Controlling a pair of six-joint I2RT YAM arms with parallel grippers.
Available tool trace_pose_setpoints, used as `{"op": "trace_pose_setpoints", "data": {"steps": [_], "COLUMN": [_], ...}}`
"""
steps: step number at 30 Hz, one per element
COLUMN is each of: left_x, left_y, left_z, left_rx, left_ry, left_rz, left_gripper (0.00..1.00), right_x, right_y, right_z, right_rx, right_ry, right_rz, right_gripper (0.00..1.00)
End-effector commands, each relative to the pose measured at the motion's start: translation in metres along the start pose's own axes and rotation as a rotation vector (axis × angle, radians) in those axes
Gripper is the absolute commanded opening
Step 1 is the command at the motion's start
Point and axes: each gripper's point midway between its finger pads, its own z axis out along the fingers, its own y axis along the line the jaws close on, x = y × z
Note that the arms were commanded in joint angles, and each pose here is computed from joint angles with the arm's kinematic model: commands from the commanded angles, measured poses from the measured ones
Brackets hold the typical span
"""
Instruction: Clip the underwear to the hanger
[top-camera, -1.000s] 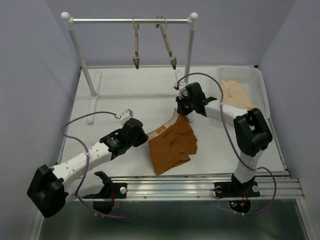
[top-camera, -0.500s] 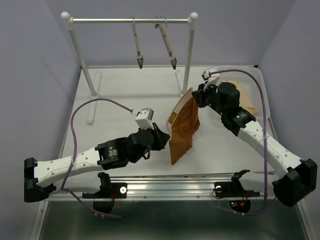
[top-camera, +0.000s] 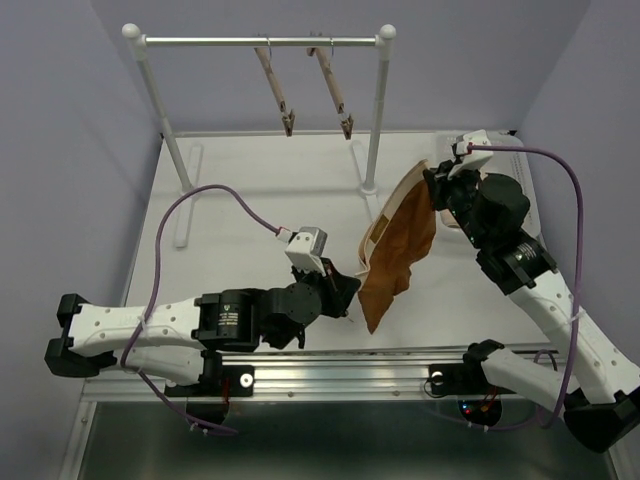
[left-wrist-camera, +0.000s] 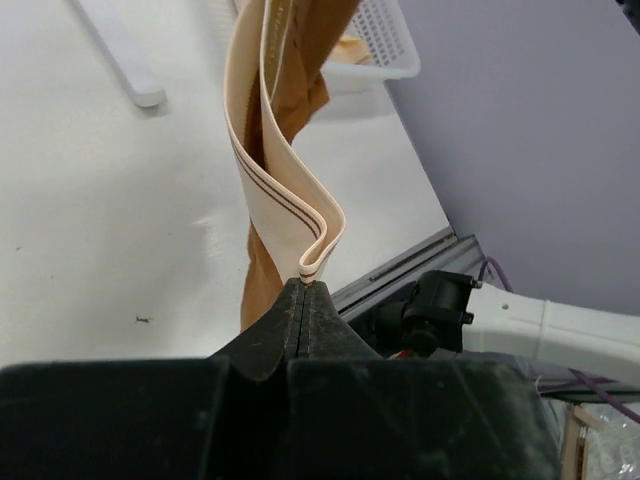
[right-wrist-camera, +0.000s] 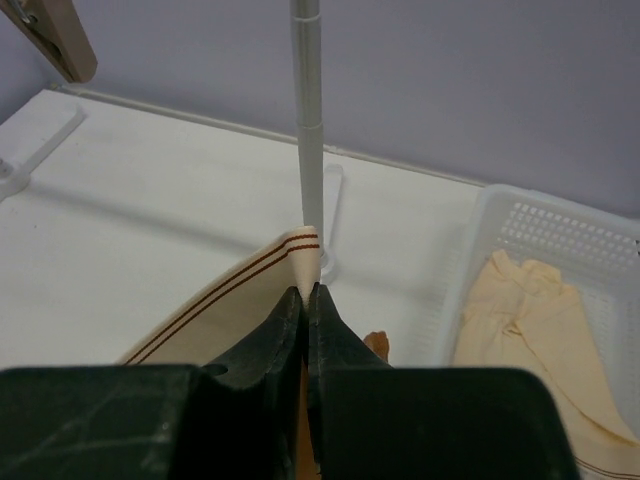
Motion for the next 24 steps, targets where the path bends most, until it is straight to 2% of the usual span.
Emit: {"op": "trace_pose_setpoints", "data": {"steps": [1,4,5,7,10,12,13,18,24], "left_x": [-0.013,0.016,0.022,0.048,0.076,0.087,0.097,0.11,0.104], "left_y": [0.041,0.081,0.089,0.111,0.146,0.163,0.177,0.211,0.246], "left_z": [-0.011,-0.015,-0.016,-0.012,-0.011,-0.013,-0.016,-0.02,-0.022], "left_rx": [-0.146,-0.247,-0.266,-0.323,-0.436,-0.505,-0.549,-0.648,-0.743], "left_ry": [-0.102,-0.074,-0.071,-0.05,-0.022,-0.025,-0.019,-0.053,-0.115], "left_rz": [-0.194,-0.261,-0.326,-0.387,-0.418,-0.487,-0.515,-0.682,-0.727], "left_gripper": [0.0,0.0,0.0,0.0,0.0,0.0,0.0,0.0,0.0], "right_x": [0.004,0.034,0.043,0.068,0.098,0.112,0.134,0.172,0.194], "right_y": [0.007,0.034,0.042,0.048,0.07,0.088,0.1,0.136,0.169], "right_z": [0.004,0.027,0.033,0.053,0.076,0.087,0.096,0.134,0.173], "right_rx": [-0.04,-0.163,-0.196,-0.203,-0.295,-0.361,-0.393,-0.428,-0.463], "right_ry": [0.048,0.144,0.172,0.232,0.28,0.301,0.349,0.417,0.404], "right_rz": [-0.026,-0.026,-0.027,-0.024,-0.008,0.01,0.001,-0.055,-0.046], "right_gripper": [0.04,0.04,0.04,0.04,0.04,0.04,0.04,0.04,0.04]}}
